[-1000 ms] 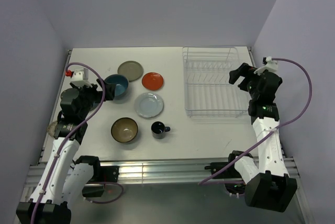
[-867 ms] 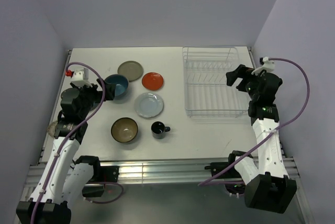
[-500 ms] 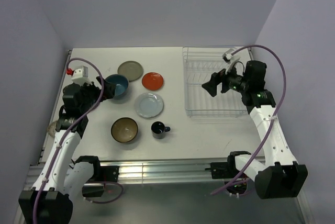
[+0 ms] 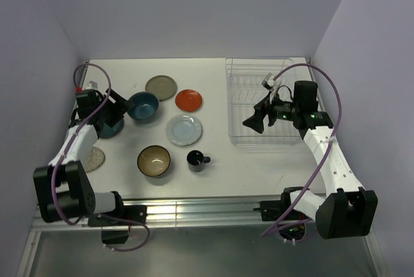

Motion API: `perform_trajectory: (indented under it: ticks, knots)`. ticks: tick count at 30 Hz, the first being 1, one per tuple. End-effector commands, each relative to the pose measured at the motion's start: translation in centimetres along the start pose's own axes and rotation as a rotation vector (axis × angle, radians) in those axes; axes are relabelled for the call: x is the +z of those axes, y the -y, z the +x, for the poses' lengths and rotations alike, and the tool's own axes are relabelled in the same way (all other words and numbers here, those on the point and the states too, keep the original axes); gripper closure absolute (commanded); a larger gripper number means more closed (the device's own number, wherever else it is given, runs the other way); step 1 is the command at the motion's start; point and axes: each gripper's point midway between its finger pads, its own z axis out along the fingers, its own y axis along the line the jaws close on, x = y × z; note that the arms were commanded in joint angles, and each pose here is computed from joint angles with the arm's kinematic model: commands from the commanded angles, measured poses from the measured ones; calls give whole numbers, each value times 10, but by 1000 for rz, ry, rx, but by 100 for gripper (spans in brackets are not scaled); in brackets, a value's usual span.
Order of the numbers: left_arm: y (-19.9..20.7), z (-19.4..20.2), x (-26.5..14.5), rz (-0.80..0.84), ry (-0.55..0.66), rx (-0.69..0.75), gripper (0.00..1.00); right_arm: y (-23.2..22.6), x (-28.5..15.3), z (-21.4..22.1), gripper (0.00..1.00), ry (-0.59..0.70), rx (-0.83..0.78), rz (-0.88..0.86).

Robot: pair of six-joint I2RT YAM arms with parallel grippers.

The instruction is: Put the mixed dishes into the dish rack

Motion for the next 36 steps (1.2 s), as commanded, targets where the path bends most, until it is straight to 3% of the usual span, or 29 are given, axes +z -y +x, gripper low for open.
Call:
perform_trajectory:
  ticks: [1,15,24,33,36]
  knots:
    - [-3,-10,17,-38,-32,-47,25,-6,-3,-7,0,28,-78,-25]
    - [-42,2,70,-158,-135,-82,37,-9,-3,-5,0,23,-86,-42]
    - [-47,4,87,-158,-170,-76,43,-7,-5,-4,0,25,-75,-38]
    - [-44,7,92,-125,-195,-77,59,-6,-4,-2,0,19,-65,-47]
    - [-40,9,93,-106,-208,-76,70,-6,-3,0,0,15,-58,-49]
